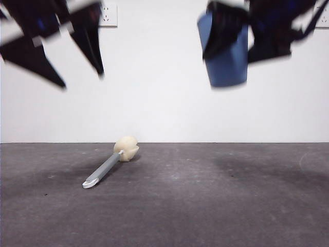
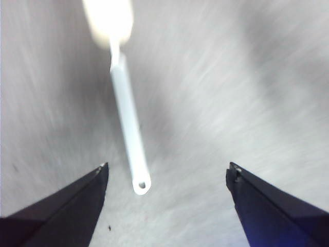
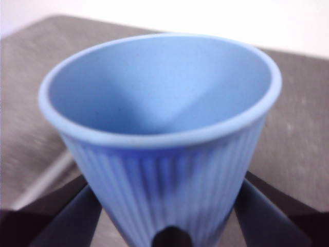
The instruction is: Pick up the cup brush,pick up the cup,insert the brush into the cup,clean the cup,put the cup brush back,put the cup back to the fixed position on the table
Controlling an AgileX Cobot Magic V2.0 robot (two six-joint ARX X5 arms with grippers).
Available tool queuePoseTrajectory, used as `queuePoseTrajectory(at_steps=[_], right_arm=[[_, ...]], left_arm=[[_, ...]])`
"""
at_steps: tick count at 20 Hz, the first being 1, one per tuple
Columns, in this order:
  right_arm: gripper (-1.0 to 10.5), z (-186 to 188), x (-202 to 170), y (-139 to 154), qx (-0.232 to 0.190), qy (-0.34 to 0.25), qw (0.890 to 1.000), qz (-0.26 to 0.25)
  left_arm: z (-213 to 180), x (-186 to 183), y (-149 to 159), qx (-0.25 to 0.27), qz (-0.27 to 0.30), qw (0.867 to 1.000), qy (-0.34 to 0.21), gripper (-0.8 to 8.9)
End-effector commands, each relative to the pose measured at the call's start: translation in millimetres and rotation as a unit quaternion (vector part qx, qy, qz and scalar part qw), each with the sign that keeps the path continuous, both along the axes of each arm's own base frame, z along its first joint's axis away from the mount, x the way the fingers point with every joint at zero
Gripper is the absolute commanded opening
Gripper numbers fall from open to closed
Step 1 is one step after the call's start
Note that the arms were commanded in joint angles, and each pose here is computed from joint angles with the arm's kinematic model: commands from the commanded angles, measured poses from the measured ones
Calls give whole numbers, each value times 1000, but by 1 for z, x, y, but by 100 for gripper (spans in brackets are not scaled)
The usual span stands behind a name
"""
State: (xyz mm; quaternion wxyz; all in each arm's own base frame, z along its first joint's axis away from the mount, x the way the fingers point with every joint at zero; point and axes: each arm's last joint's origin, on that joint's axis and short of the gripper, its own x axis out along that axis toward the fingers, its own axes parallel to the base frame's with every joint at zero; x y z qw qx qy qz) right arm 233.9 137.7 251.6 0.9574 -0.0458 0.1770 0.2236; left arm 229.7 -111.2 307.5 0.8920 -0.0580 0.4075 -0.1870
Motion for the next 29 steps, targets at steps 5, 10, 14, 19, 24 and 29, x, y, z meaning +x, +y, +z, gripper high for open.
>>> queuePoseTrajectory(at_steps=[5,10,14,19,24,29], right_arm=[[-17,-73,16,-10,16,2,1000,-22],[-17,-112,37,-16,30,-2,999,-21],[-17,-137,46,-17,32,-4,999,-16],[-17,-154,48,-18,17,4,1000,-9],[236,-166,43,-20,-16,67,998,-7],[419,-170,40,-21,-26,89,996,-7]], left_arm=[[48,-56,27,-36,-6,994,-100,386],[49,-69,33,-25,-12,995,-93,386],[49,-69,33,-20,-11,996,-89,386],[49,-69,33,-20,-11,996,-91,386],[49,-69,33,-19,-12,996,-90,386],[48,-69,33,-18,-12,996,-87,386]])
